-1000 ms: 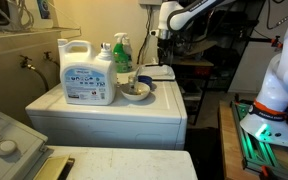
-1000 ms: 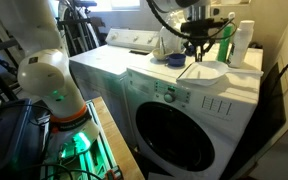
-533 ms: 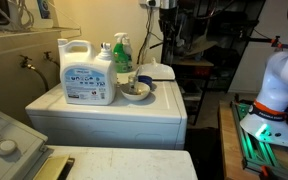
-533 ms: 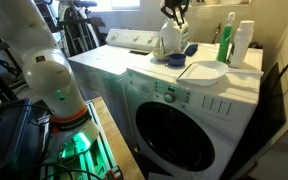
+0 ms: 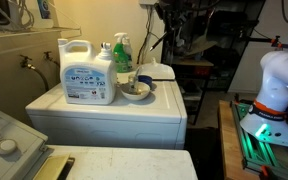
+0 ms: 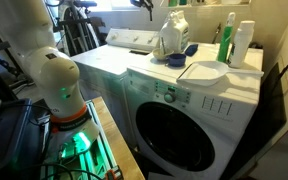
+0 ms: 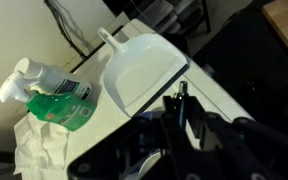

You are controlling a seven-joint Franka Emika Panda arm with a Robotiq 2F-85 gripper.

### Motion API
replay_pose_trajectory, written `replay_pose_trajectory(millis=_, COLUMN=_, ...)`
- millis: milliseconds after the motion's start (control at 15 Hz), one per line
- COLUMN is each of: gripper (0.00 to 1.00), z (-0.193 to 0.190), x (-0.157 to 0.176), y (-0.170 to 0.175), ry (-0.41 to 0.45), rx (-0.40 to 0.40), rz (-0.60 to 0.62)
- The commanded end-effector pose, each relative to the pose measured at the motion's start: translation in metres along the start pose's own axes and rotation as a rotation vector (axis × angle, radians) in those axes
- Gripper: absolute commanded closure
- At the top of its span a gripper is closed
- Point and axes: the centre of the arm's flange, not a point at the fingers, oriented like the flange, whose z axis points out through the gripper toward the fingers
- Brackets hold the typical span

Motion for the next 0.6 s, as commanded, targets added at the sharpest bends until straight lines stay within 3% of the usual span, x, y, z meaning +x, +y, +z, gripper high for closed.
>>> replay_pose_trajectory(millis=0, gripper=0.81, z=0.002, x=0.010, y=0.003, ry=-0.019, rx=-0.025, rz=-0.047)
replay_pose_trajectory(millis=200, gripper=0.81, z=0.022, x=0.029, y=0.018, ry=-0.058, rx=-0.026, rz=-0.111)
replay_pose_trajectory(millis=267, gripper=0.95, z=0.024, x=0.028, y=0.015, ry=-0.091, rx=-0.072, rz=-0.157)
replay_pose_trajectory(millis=533, gripper=0.95, z=0.008, x=0.045, y=0.021, ry=-0.188, rx=-0.170, rz=-0.358)
